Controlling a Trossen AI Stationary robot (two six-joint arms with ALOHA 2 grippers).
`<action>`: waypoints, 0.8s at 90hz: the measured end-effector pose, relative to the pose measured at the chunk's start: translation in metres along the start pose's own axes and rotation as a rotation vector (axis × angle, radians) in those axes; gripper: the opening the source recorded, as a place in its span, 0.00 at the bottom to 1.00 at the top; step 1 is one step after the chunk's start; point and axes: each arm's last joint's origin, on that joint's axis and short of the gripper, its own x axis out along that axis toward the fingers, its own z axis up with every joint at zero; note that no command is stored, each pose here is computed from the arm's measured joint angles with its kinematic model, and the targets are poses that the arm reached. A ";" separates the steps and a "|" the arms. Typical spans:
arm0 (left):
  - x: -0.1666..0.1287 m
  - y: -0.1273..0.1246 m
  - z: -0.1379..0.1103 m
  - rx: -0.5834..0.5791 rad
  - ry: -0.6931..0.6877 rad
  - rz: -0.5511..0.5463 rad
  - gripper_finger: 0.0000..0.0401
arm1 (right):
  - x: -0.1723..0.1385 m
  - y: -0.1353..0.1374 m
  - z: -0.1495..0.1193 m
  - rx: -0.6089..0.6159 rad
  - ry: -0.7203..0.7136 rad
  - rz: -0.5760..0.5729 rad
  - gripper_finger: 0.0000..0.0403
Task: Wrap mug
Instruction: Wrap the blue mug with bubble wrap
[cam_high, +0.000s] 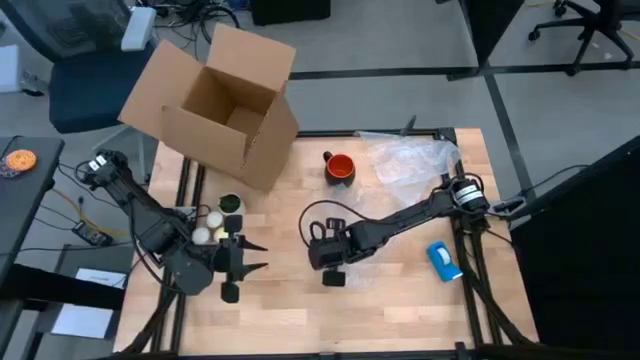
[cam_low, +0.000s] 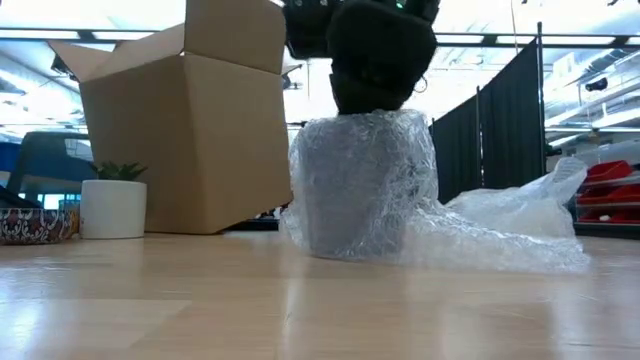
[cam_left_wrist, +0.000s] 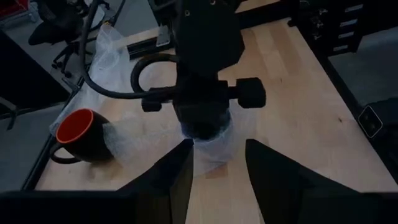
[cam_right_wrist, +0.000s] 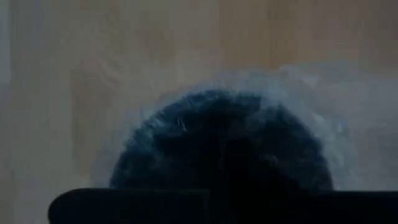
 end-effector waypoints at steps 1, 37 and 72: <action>0.000 0.000 0.000 0.000 0.000 0.001 0.32 | -0.001 0.001 0.001 -0.004 -0.001 0.000 0.00; 0.000 0.000 0.000 -0.002 0.000 0.001 0.32 | -0.055 0.013 0.017 -0.132 0.008 -0.177 0.00; 0.000 0.000 0.000 -0.002 0.002 0.001 0.32 | -0.082 -0.001 -0.013 -0.086 0.282 -0.456 0.00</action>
